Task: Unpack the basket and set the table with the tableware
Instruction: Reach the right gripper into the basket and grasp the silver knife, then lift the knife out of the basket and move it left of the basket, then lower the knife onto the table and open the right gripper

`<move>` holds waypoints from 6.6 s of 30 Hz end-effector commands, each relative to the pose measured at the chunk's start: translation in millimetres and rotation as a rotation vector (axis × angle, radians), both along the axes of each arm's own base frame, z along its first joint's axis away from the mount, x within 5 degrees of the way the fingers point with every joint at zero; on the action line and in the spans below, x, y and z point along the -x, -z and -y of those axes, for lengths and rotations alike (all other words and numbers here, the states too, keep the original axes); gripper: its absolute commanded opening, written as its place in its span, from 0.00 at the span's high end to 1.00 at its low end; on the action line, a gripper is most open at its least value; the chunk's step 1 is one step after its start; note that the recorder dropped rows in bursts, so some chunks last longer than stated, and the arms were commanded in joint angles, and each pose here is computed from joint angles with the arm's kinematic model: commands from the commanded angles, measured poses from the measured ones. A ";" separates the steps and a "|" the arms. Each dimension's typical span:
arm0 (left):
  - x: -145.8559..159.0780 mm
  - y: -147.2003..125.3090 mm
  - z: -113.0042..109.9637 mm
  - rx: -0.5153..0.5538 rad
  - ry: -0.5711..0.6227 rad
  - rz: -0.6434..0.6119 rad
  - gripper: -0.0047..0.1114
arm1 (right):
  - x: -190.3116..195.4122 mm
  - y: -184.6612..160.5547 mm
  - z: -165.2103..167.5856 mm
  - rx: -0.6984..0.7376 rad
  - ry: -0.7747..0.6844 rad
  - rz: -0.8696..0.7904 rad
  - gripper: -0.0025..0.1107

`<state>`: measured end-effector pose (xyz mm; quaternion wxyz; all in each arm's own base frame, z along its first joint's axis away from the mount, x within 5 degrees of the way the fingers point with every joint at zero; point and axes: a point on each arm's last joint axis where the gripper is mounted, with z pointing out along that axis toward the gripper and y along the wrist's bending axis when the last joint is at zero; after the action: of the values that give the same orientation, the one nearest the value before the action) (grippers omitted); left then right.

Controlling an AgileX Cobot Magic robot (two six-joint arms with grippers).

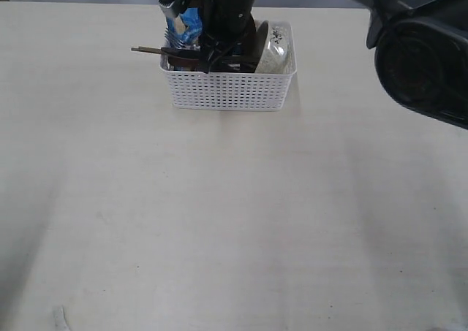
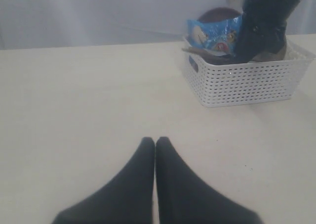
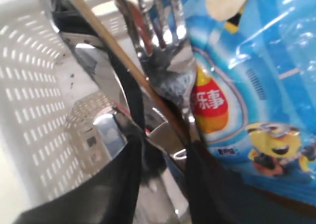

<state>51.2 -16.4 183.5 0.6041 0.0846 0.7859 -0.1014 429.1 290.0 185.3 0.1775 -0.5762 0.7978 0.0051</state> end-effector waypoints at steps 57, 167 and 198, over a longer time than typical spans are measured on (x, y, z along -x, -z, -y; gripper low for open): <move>0.2 0.8 0.2 -0.001 0.006 0.002 0.96 | 52.0 -132.4 -1.2 -0.170 0.089 0.109 0.98; 0.2 0.8 0.2 -0.003 0.005 0.002 0.96 | 126.9 82.4 -84.2 -0.415 0.842 -0.653 0.54; 0.2 0.8 0.2 -0.001 0.005 0.002 0.96 | 110.1 98.2 -89.0 -0.541 0.841 -0.513 0.54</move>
<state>51.2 -16.4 183.5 0.6041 0.0846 0.7859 -0.1014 318.1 383.6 106.3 0.1138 -0.1102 0.9410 0.2991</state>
